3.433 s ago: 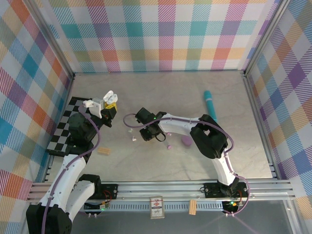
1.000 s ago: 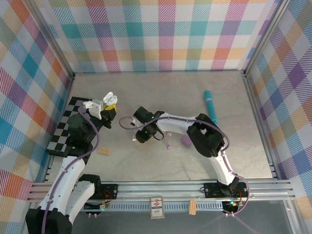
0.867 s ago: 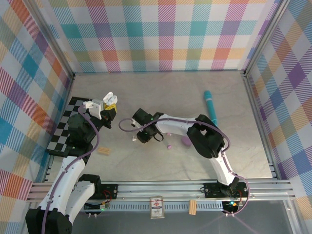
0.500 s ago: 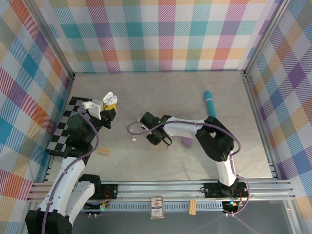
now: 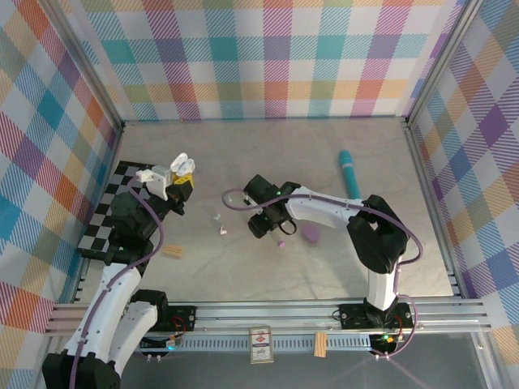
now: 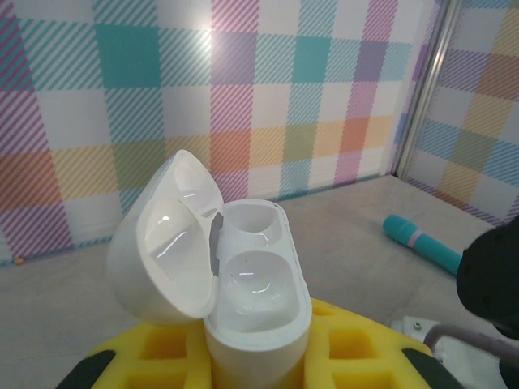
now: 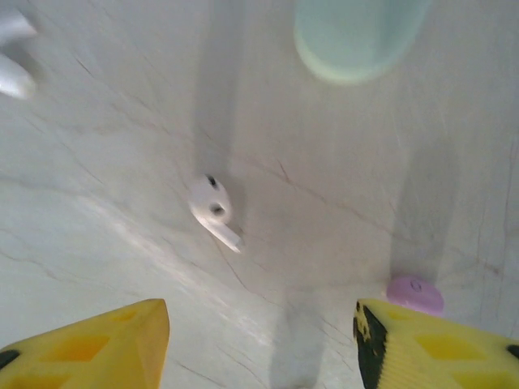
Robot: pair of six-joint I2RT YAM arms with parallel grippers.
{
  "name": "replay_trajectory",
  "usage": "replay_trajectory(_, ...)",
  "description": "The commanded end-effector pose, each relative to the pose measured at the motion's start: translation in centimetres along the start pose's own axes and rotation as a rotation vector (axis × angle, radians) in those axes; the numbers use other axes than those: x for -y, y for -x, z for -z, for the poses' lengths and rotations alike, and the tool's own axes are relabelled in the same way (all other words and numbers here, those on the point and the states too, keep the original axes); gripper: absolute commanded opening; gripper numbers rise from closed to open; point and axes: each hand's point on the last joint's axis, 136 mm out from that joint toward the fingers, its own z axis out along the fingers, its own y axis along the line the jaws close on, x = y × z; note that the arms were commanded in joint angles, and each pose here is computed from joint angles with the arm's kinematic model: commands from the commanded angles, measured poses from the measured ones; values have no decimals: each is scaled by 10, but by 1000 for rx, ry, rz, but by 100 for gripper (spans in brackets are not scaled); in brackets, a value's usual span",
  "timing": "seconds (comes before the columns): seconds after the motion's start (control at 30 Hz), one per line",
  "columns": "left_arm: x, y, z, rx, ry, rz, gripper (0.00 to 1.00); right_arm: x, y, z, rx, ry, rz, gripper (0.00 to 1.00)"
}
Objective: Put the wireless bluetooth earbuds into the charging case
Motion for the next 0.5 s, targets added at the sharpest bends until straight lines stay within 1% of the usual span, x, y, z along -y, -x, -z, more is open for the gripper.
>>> replay_trajectory(0.0,-16,-5,9,3,101,-12,0,-13,6,-1,-64,63,11,64)
replay_trajectory(0.07,-22,-10,13,-10,134,-7,0,-17,14,-5,-90,74,41,63)
replay_trajectory(0.23,-29,-13,22,-16,186,-2,0,-24,24,-18,-161,89,105,54)
replay_trajectory(0.3,-32,-12,26,-18,210,-12,0,-27,24,-24,-194,98,121,53)
replay_trajectory(0.47,-29,-10,31,-42,205,-52,0,-31,24,-38,-234,113,136,45)
